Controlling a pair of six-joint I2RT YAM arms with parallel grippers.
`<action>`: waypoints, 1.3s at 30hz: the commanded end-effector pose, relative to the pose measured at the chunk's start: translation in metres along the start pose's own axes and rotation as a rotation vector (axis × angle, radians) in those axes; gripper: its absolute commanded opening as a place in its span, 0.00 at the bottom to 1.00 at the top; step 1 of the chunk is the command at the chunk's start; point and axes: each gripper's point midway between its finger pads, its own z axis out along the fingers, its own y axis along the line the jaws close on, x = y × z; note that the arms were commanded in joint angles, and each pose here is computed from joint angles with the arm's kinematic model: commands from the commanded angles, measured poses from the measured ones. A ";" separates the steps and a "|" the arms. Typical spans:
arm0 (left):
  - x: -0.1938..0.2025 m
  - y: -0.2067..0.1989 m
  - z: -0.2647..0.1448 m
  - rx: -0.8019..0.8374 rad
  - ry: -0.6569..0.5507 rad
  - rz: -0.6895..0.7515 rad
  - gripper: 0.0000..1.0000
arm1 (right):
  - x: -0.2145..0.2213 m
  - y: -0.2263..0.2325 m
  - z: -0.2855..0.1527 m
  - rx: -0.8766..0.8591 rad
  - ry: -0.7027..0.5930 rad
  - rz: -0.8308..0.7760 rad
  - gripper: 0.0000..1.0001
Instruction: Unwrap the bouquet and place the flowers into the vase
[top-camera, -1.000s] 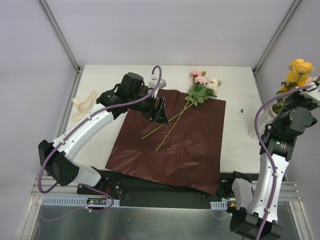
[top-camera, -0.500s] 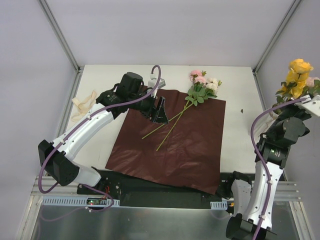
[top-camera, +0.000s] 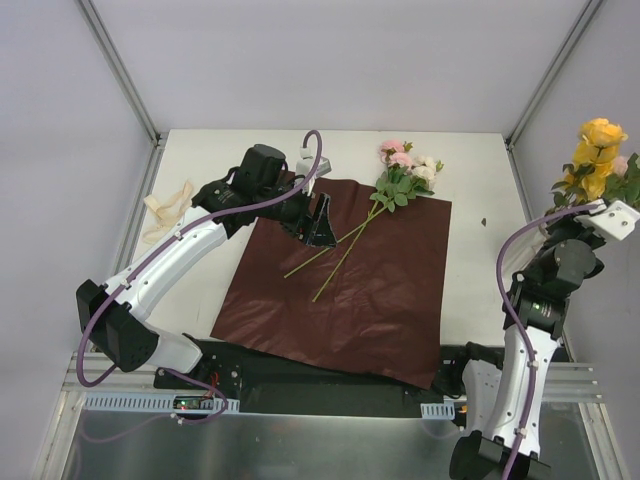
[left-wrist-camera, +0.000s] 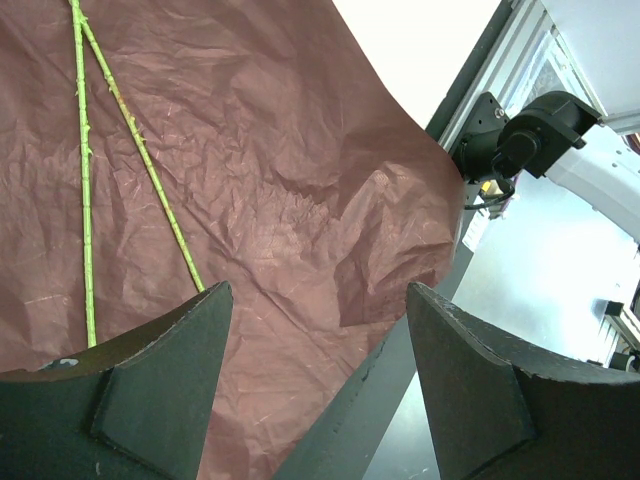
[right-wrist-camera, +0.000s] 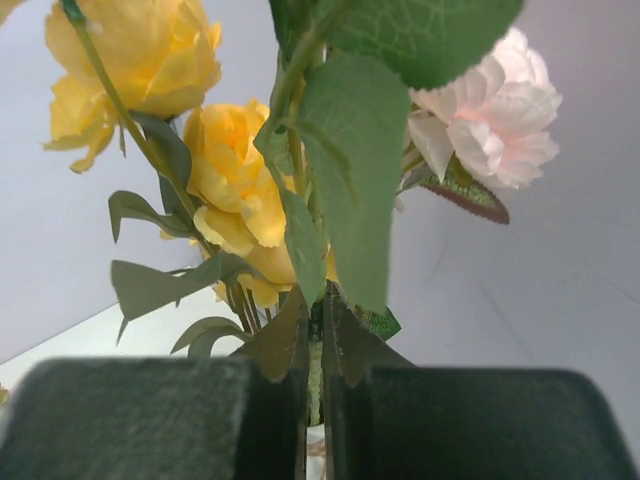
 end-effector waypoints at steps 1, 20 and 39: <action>-0.005 -0.007 -0.006 0.031 -0.022 0.020 0.70 | 0.013 -0.003 -0.004 0.006 0.028 0.015 0.00; -0.006 -0.012 -0.008 0.048 -0.027 0.019 0.70 | 0.057 -0.007 -0.025 0.023 0.262 0.022 0.13; -0.005 -0.009 -0.006 0.038 -0.022 0.016 0.70 | 0.060 -0.007 -0.037 0.015 0.405 -0.021 0.66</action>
